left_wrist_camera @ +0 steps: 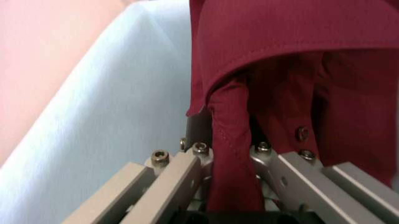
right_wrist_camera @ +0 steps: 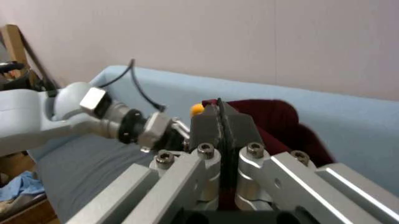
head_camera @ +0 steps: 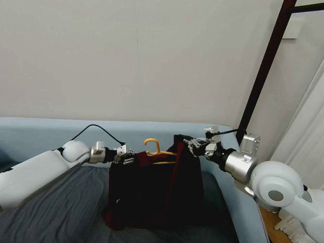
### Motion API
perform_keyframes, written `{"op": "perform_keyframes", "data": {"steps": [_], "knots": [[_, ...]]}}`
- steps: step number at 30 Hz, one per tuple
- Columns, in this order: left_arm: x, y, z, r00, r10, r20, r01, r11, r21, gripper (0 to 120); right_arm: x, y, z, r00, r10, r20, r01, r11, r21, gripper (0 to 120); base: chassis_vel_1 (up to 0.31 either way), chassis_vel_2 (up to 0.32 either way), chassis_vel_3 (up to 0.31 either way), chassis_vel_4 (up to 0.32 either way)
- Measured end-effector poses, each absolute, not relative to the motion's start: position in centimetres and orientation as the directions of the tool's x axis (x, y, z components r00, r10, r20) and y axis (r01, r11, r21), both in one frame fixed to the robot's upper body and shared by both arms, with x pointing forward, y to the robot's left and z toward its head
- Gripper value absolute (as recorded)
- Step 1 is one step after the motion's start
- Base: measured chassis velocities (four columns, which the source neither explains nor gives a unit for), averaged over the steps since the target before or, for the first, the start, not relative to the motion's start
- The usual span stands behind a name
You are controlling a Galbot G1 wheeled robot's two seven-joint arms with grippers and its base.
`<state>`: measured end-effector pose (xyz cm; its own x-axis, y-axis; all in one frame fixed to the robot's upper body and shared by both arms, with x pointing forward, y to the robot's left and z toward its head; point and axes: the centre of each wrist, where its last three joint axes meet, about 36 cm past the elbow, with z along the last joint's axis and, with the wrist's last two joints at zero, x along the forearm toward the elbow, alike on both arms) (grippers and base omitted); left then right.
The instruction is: Pick up the clothes from the sofa and hang them on the clothes hanger.
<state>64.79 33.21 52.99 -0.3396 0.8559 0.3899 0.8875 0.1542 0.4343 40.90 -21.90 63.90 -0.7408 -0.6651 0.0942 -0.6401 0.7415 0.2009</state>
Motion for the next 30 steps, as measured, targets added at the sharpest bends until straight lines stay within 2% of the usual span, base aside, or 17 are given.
{"op": "perform_keyframes", "data": {"steps": [9,18,30], "knots": [[67.4,30.6,55.6,-0.372,0.867,0.33,0.868,0.199,0.455,1,39.8,-21.0,61.7,-0.724,-0.682,0.103,-0.655,0.727,0.205,0,0.0,0.0,0.0,0.0],[68.6,32.7,61.9,-0.415,0.866,0.278,0.828,0.233,0.511,1,37.2,-20.9,60.8,-0.7,-0.707,0.099,-0.68,0.703,0.21,0,0.0,0.0,0.0,0.0],[68.8,32.8,66.8,-0.428,0.869,0.249,0.8,0.237,0.551,1,34.2,-20.0,59.1,-0.669,-0.736,0.103,-0.706,0.673,0.221,0,0.0,0.0,0.0,0.0]]}}
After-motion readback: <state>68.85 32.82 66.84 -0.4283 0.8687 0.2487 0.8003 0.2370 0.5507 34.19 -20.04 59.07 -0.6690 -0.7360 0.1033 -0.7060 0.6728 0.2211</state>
